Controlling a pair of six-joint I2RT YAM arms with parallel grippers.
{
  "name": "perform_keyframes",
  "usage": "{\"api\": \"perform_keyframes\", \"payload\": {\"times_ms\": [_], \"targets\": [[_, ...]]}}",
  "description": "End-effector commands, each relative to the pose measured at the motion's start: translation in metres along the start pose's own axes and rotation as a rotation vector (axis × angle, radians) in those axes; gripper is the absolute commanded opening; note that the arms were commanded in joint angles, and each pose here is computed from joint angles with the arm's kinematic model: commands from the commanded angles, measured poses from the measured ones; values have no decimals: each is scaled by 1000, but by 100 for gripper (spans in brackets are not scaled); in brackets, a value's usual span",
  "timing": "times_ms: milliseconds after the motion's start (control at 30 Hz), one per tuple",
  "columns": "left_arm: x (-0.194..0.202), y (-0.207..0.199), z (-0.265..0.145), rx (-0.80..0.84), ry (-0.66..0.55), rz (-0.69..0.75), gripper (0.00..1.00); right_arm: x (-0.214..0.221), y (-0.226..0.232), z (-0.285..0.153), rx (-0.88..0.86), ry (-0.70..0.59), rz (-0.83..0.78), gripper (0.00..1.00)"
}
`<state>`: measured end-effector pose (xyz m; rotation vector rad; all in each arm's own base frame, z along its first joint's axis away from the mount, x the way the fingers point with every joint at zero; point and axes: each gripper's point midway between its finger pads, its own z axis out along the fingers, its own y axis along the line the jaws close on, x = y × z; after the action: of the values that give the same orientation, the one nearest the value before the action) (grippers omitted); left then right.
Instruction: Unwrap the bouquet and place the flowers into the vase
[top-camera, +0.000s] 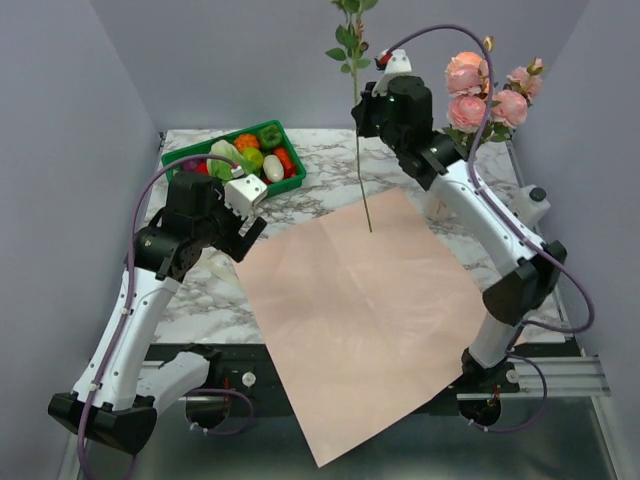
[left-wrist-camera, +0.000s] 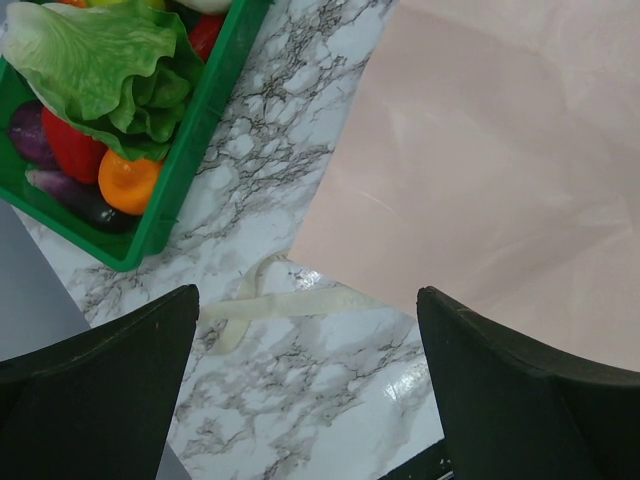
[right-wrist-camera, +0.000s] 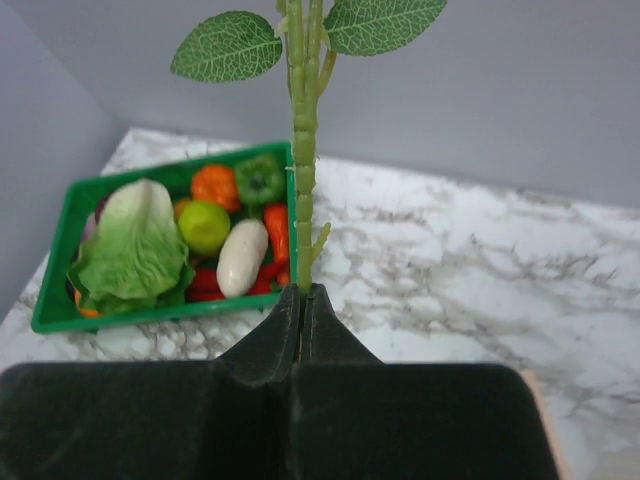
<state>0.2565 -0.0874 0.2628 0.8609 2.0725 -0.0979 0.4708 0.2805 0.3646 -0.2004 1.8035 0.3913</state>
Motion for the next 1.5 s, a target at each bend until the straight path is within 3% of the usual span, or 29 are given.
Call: {"api": "perform_keyframes", "payload": {"times_ms": [0,133,267,467,767,1100,1467], "targets": [[-12,5,-12,-22,-33,5,99,-102,-13,-60,48,-373,-91,1],[-12,6,-11,-21,-25,4,99,-179,-46,-131,208,-683,-154,1],[-15,9,-6,-21,-21,6,99,-211,-86,-174,389,-774,-217,1],[-18,9,-2,-9,-13,-2,99,-212,-133,-226,558,-856,-179,1],[-25,12,-1,-5,-11,0,99,-189,-173,-237,649,-835,-171,1],[-24,13,4,0,4,-3,99,-191,-202,-225,707,-913,-148,1],[-22,11,15,21,24,-15,99,-204,-209,-265,759,-982,-138,1]]}}
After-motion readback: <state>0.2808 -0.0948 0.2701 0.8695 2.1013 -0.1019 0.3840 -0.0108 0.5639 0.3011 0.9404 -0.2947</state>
